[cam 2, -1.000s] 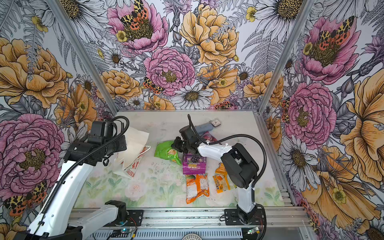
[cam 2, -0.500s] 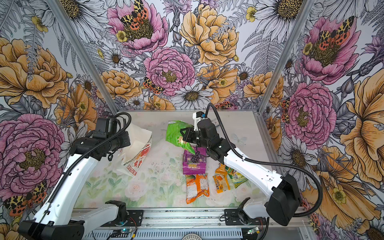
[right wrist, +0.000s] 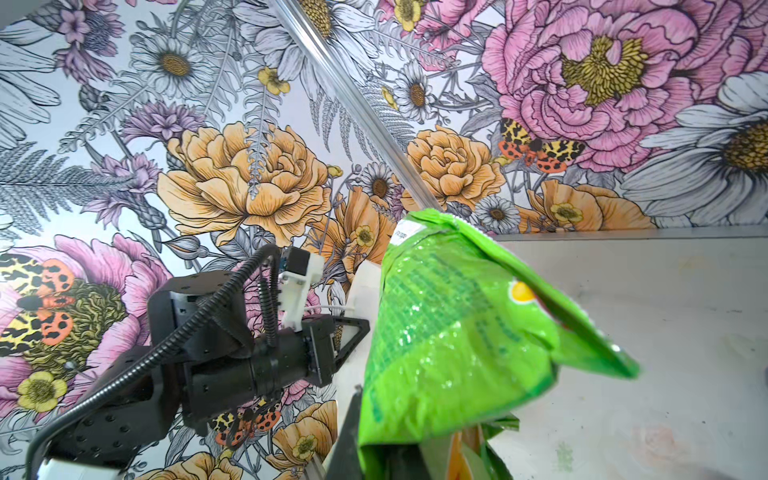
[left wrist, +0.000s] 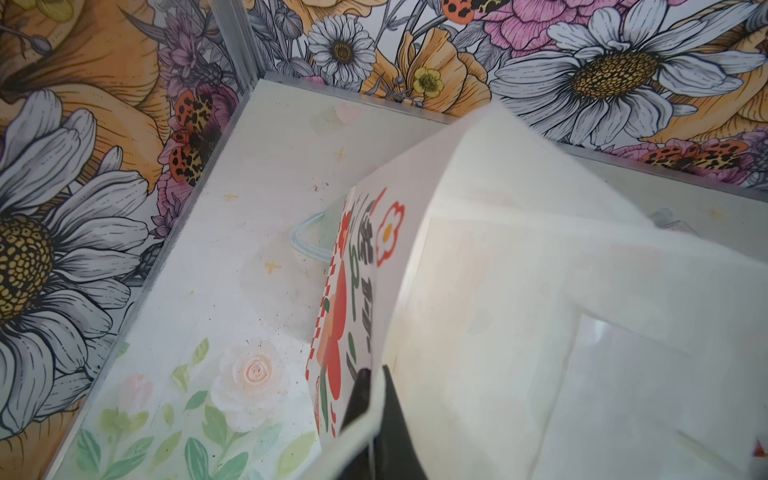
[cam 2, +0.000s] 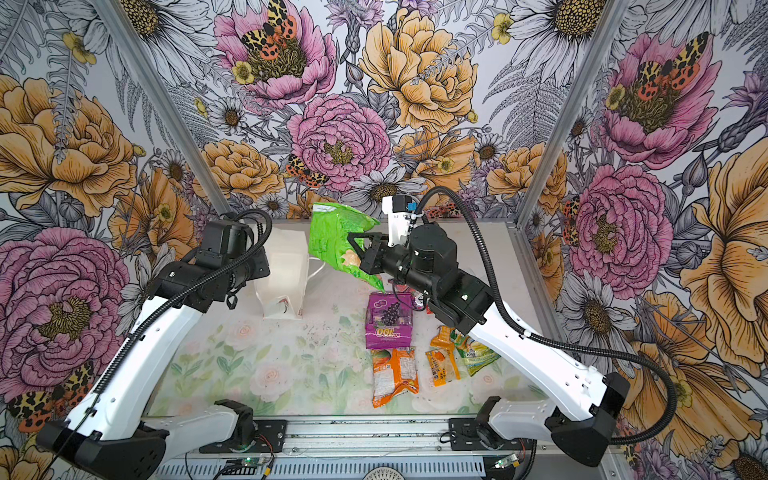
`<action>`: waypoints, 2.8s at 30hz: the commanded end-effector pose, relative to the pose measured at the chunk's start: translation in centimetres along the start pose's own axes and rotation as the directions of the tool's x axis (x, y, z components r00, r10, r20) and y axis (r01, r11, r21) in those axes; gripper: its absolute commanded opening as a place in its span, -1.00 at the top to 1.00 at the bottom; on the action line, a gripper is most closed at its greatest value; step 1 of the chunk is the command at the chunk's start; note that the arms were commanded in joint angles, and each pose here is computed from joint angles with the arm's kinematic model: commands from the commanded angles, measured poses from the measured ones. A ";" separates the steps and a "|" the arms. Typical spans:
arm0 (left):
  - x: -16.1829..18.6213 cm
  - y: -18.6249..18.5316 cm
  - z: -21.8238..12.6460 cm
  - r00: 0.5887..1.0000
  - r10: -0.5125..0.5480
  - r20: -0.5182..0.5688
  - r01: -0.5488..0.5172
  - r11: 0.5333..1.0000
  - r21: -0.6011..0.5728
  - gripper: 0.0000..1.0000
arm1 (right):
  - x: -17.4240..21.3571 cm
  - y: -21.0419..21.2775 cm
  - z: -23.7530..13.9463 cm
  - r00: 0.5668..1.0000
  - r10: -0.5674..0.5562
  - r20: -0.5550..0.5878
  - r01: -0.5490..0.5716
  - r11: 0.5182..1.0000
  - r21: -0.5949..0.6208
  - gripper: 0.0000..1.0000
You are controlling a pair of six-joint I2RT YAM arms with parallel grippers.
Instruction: Place the snacks into the paper bag
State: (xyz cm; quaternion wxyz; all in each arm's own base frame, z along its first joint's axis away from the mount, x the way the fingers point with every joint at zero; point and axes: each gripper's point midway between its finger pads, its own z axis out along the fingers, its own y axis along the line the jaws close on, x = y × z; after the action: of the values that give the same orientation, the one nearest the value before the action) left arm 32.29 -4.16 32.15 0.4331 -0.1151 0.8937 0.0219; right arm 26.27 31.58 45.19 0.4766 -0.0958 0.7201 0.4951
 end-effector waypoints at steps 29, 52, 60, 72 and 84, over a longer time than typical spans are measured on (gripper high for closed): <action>-0.9 -5.8 0.3 0.991 -0.121 0.061 0.118 0.992 0.052 1.00 | -2.5 4.3 2.1 0.957 0.209 0.201 -0.194 0.977 -0.091 1.00; 1.3 -10.3 -2.4 0.944 -0.330 0.003 0.313 0.898 0.308 1.00 | -0.7 -3.3 6.5 0.887 0.227 0.402 -0.295 0.949 0.114 1.00; 2.2 -11.0 -2.2 0.948 -0.315 -0.034 0.308 0.891 0.335 1.00 | 0.4 -4.3 7.4 0.910 0.113 0.399 -0.179 0.975 0.131 1.00; 2.5 -11.0 -2.2 0.945 -0.318 -0.079 0.323 0.863 0.388 1.00 | 1.7 -7.3 5.9 0.910 -0.005 0.415 -0.081 0.978 0.190 1.00; 3.4 -12.8 -1.5 0.960 -0.244 -0.135 0.279 0.859 0.430 1.00 | 1.3 -7.3 6.1 0.936 0.049 0.349 -0.097 0.988 0.121 1.00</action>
State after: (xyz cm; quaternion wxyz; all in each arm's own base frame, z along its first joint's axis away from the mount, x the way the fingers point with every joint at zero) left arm 31.81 -16.42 29.86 0.4048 -0.1527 0.8755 -0.2150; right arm 34.66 33.23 37.28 0.5791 0.0655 0.6779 0.4481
